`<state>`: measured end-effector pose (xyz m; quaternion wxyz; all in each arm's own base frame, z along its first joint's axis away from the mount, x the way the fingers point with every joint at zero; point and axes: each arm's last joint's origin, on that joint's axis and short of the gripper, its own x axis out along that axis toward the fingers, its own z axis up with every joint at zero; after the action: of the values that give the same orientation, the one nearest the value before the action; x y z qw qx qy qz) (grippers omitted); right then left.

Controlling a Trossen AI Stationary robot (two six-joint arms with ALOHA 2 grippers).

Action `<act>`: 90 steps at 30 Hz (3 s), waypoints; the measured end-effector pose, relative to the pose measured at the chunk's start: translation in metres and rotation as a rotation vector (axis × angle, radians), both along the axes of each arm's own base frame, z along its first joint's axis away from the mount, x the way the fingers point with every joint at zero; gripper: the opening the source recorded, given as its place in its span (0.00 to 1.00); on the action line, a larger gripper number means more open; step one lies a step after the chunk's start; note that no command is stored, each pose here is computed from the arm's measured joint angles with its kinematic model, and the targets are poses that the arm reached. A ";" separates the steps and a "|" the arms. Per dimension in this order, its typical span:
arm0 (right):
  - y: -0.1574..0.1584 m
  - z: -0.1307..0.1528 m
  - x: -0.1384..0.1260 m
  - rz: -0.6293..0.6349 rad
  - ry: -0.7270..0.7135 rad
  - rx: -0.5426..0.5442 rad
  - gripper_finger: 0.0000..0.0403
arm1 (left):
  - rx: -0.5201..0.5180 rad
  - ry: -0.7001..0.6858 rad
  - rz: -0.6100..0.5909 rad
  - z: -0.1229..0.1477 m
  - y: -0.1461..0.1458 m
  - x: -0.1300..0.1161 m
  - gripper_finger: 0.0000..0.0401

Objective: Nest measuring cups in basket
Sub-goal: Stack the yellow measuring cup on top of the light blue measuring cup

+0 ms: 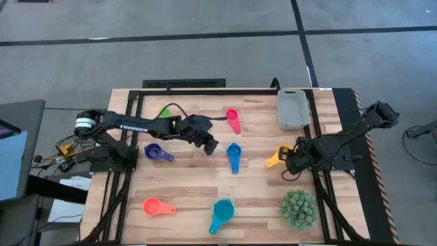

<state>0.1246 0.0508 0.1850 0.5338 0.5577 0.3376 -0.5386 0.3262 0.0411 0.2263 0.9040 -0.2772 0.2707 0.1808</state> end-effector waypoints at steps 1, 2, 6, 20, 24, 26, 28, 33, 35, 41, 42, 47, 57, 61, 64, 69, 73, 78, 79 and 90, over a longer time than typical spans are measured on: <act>-0.002 -0.001 0.001 -0.018 0.007 -0.006 0.45 | -0.002 -0.001 0.002 0.000 0.002 0.000 0.48; -0.003 -0.002 0.002 -0.032 0.012 -0.009 0.44 | -0.005 -0.002 0.004 0.000 0.004 0.000 0.48; -0.008 -0.007 0.009 -0.078 0.055 -0.020 0.41 | -0.009 -0.003 0.018 0.000 0.010 -0.001 0.48; -0.011 -0.036 0.037 -0.121 0.152 0.027 0.29 | 0.057 0.015 -0.022 0.000 0.022 -0.003 0.48; -0.011 -0.038 0.039 -0.082 0.169 0.020 0.23 | 0.049 0.014 -0.041 0.000 0.030 -0.005 0.48; -0.011 -0.038 0.039 -0.062 0.171 0.017 0.18 | 0.052 0.014 -0.050 0.000 0.035 -0.006 0.48; -0.010 -0.038 0.039 -0.046 0.169 0.010 0.13 | 0.055 0.014 -0.053 0.000 0.038 -0.007 0.48; -0.004 -0.034 0.043 0.008 0.076 -0.058 0.03 | 0.019 -0.009 -0.048 0.001 0.042 -0.007 0.48; -0.001 -0.028 0.050 0.030 0.013 -0.097 0.05 | -0.001 -0.034 -0.044 0.003 0.041 -0.005 0.48; 0.005 -0.002 0.074 0.095 -0.125 -0.261 0.05 | -0.025 -0.164 -0.091 0.010 0.021 0.007 0.48; 0.006 0.003 0.079 0.107 -0.143 -0.285 0.04 | -0.020 -0.196 -0.112 0.013 0.015 0.010 0.48; 0.009 0.020 0.104 0.195 -0.214 -0.372 0.04 | 0.119 -0.352 -0.203 0.029 -0.013 0.019 0.48; 0.008 0.052 0.127 0.168 -0.353 -0.384 0.05 | 0.262 -0.404 -0.192 0.036 -0.062 0.021 0.48; 0.008 0.060 0.133 0.113 -0.430 -0.379 0.07 | 0.199 -0.407 -0.139 0.036 -0.073 0.020 0.48; 0.009 0.064 0.138 0.056 -0.506 -0.367 0.08 | 0.163 -0.399 -0.111 0.034 -0.081 0.018 0.48; 0.008 0.062 0.145 0.000 -0.552 -0.376 0.07 | 0.164 -0.401 -0.092 0.034 -0.095 0.016 0.48; 0.009 0.056 0.152 0.003 -0.556 -0.356 0.05 | 0.177 -0.407 -0.049 0.035 -0.102 0.014 0.48; 0.014 0.047 0.161 0.038 -0.553 -0.296 0.09 | 0.171 -0.367 -0.071 0.023 -0.111 0.032 0.48; 0.014 0.045 0.161 0.039 -0.548 -0.297 0.09 | 0.163 -0.377 -0.082 0.023 -0.113 0.038 0.48; 0.012 0.049 0.165 0.043 -0.586 -0.302 0.06 | 0.130 -0.213 0.003 0.023 -0.113 0.047 0.48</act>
<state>0.2898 0.0629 0.2340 0.6960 0.5962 0.0976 -0.3879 0.3736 -0.0724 0.2493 0.9434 -0.2362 0.1604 0.1689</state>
